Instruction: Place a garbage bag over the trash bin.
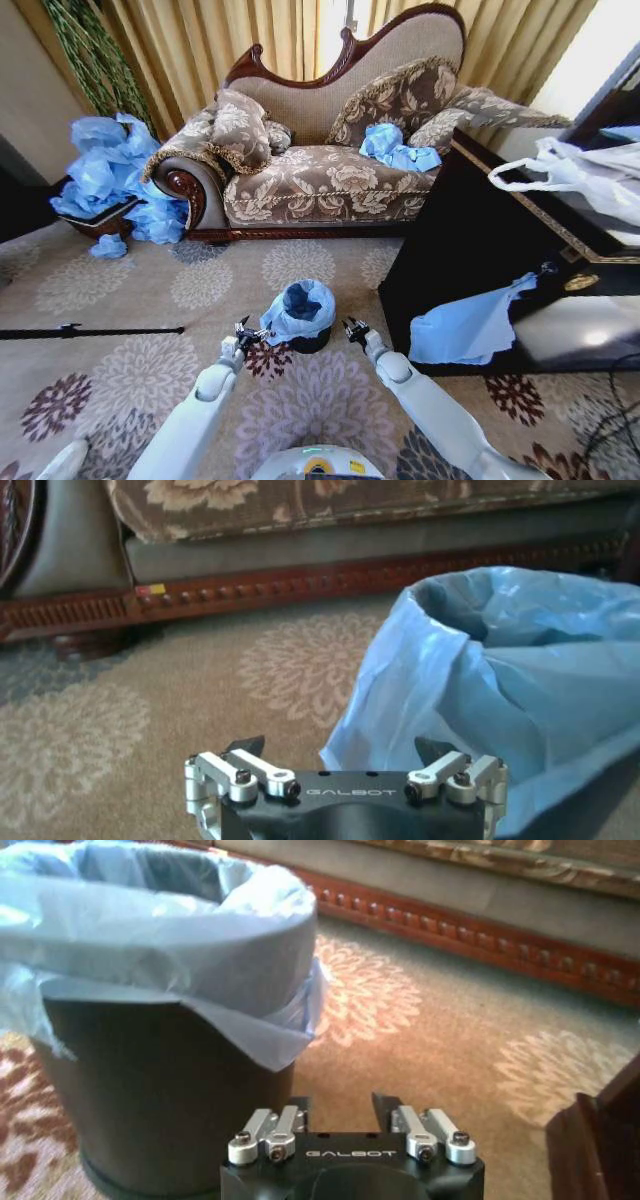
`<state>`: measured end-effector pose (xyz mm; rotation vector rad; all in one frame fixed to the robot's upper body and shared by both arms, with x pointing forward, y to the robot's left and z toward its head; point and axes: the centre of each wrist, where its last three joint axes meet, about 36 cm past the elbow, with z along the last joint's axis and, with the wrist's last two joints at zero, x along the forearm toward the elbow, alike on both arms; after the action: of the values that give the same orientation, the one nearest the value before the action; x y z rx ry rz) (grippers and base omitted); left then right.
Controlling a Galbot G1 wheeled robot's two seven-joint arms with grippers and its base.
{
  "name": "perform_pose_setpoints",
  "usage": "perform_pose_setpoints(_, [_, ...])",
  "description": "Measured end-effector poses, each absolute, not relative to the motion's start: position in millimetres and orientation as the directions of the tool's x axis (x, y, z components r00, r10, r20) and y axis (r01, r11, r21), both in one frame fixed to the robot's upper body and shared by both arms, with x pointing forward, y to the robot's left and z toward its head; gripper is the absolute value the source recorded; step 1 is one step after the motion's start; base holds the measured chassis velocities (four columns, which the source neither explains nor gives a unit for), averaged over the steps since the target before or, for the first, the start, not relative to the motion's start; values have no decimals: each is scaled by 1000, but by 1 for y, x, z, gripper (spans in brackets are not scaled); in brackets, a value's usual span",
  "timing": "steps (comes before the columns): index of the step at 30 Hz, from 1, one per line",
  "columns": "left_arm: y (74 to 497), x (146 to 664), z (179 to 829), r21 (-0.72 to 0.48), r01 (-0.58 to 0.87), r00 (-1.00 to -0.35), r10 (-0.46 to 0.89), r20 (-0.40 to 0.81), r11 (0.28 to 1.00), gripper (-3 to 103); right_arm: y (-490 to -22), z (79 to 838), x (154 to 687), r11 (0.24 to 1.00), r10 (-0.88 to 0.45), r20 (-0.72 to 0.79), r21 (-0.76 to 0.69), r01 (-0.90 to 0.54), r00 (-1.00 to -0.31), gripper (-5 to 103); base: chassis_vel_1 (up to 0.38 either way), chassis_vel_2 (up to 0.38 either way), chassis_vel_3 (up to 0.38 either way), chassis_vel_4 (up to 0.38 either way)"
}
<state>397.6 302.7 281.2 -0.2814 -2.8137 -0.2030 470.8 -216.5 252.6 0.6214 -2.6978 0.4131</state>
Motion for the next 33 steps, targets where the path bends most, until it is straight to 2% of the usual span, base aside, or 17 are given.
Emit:
perform_pose_setpoints(1, [302, 394, 282, 114, 218, -934, 174, 311, 969, 100, -218, 255, 471, 866, -363, 383, -199, -460, -850, 46, 0, 0, 0, 0])
perform_pose_setpoints(2, [302, 394, 282, 114, 218, -934, 174, 311, 969, 100, -218, 255, 471, 866, -363, 383, -199, -460, -850, 46, 0, 0, 0, 0])
perform_pose_setpoints(5, [297, 384, 288, 118, 237, -933, 192, 305, 964, 100, -220, 262, 471, 856, -385, 371, -200, -478, -845, 62, 0, 0, 0, 0])
perform_pose_setpoints(6, [297, 384, 288, 118, 237, -933, 192, 305, 964, 100, -220, 262, 471, 856, -385, 371, -200, -478, -845, 62, 0, 0, 0, 0])
perform_pose_setpoints(7, [295, 383, 290, 119, 241, -932, 196, 304, 963, 100, -220, 262, 471, 847, -398, 372, -201, -492, -838, 68, 0, 0, 0, 0])
perform_pose_setpoints(10, [291, 381, 291, 122, 248, -932, 202, 301, 961, 100, -218, 263, 473, 826, -423, 374, -214, -521, -825, 73, 0, 0, 0, 0])
perform_pose_setpoints(14, [287, 380, 294, 120, 251, -933, 207, 295, 961, 100, -215, 257, 489, 777, -447, 367, -292, -558, -815, 95, 0, 0, 0, 0])
perform_pose_setpoints(16, [286, 380, 295, 120, 252, -933, 208, 294, 960, 100, -215, 257, 492, 769, -449, 365, -307, -561, -816, 98, 0, 0, 0, 0])
perform_pose_setpoints(24, [288, 380, 297, 121, 251, -934, 207, 292, 960, 100, -209, 254, 512, 732, -445, 341, -395, -556, -828, 101, 0, 0, 0, 0])
perform_pose_setpoints(27, [288, 381, 296, 120, 249, -934, 205, 294, 961, 100, -209, 254, 515, 729, -440, 337, -407, -551, -832, 95, 0, 0, 0, 0])
perform_pose_setpoints(29, [288, 381, 294, 118, 248, -933, 204, 296, 962, 100, -209, 253, 518, 727, -437, 336, -414, -548, -834, 85, 0, 0, 0, 0])
perform_pose_setpoints(30, [288, 381, 294, 118, 248, -933, 204, 296, 962, 100, -209, 253, 518, 727, -437, 336, -414, -548, -834, 85, 0, 0, 0, 0])
perform_pose_setpoints(33, [287, 382, 292, 114, 248, -933, 205, 297, 962, 100, -212, 250, 521, 731, -427, 338, -417, -540, -839, 68, 0, 0, 0, 0])
